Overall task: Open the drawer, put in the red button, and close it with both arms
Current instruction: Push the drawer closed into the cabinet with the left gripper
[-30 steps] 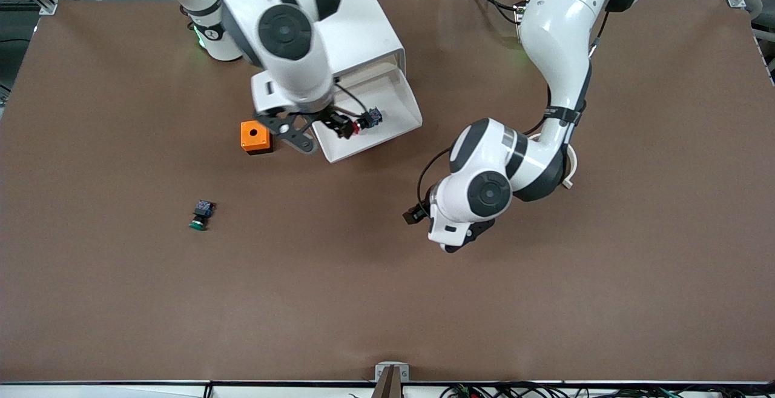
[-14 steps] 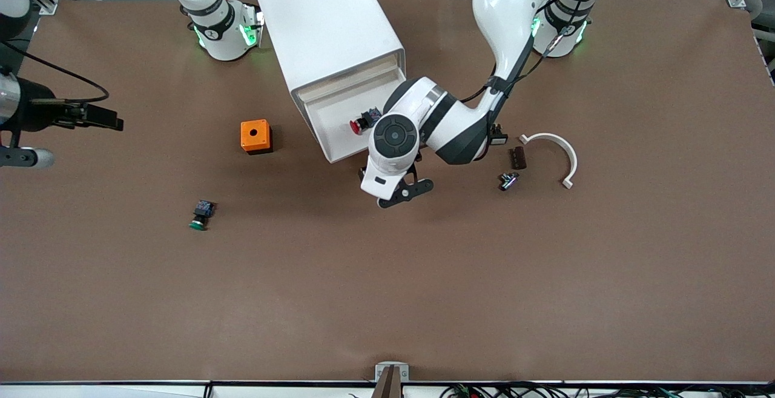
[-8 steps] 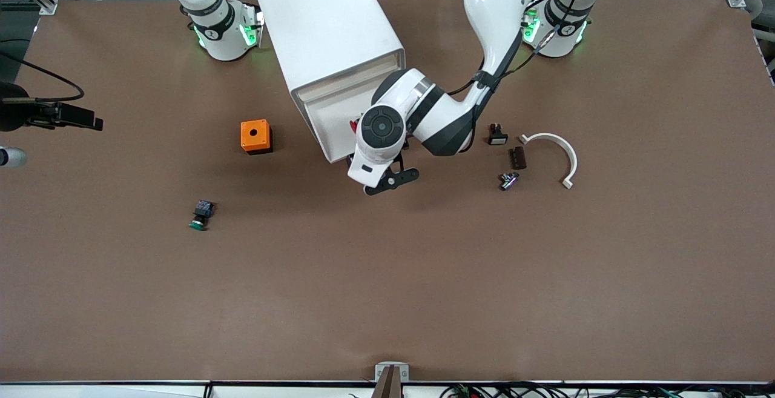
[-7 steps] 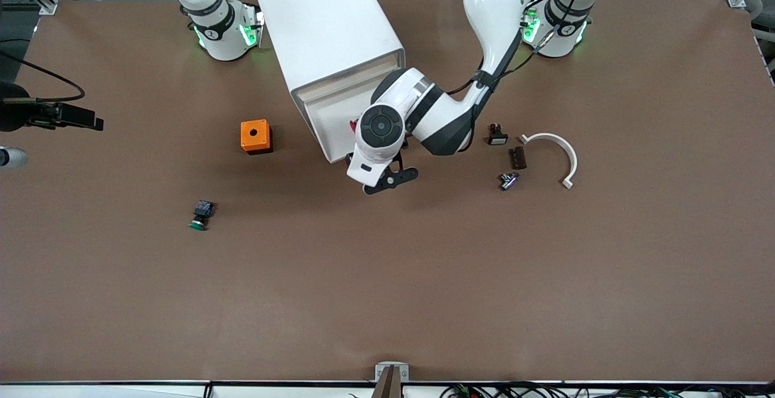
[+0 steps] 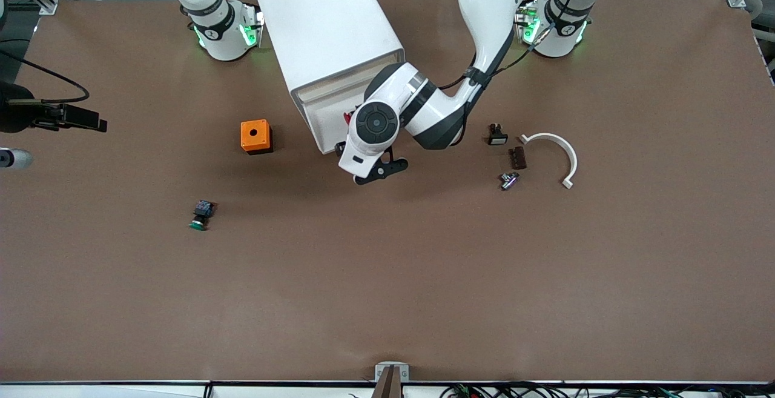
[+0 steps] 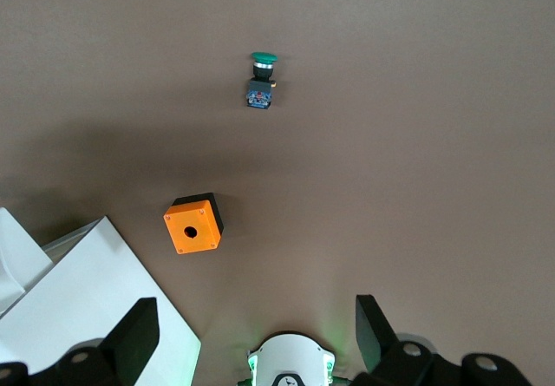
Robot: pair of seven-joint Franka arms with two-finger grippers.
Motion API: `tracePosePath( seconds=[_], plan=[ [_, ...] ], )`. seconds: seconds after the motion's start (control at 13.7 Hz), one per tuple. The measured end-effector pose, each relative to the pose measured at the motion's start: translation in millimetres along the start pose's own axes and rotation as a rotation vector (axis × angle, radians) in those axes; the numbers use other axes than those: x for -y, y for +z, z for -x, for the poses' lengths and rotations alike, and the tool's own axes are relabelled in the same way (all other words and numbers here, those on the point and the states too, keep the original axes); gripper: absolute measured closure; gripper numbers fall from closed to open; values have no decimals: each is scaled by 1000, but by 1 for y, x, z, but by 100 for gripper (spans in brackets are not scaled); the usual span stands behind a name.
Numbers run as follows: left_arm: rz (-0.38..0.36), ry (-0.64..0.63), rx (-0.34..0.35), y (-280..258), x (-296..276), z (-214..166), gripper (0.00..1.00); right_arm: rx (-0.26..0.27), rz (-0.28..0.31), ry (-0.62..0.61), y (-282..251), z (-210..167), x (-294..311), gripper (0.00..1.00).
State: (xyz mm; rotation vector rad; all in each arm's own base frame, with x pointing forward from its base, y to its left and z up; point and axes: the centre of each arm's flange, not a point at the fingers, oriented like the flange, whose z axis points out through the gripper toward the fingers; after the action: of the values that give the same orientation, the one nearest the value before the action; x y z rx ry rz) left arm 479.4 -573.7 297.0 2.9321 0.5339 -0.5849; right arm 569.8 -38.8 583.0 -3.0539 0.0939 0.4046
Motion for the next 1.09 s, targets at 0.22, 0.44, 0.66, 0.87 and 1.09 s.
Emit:
tracePosePath(
  seconds=[0.22, 0.44, 0.66, 0.87, 1.09],
  plan=[
    [11, 0, 38, 6, -4, 12, 0, 0, 5, 7, 0, 0, -2, 0],
    [11, 2, 57, 12, -6, 19, 0, -5, 4, 13, 0, -1, -6, 0],
    [20, 0, 104, 20, -10, 31, 0, -11, 4, 19, -2, -1, -9, 0],
    [6, 13, 121, 32, -13, 46, 0, -37, 1, 35, -11, 0, -18, 0],
    [-14, 23, 128, 45, -14, 56, 0, -78, -1, 50, -30, 4, -28, 0]
  ],
)
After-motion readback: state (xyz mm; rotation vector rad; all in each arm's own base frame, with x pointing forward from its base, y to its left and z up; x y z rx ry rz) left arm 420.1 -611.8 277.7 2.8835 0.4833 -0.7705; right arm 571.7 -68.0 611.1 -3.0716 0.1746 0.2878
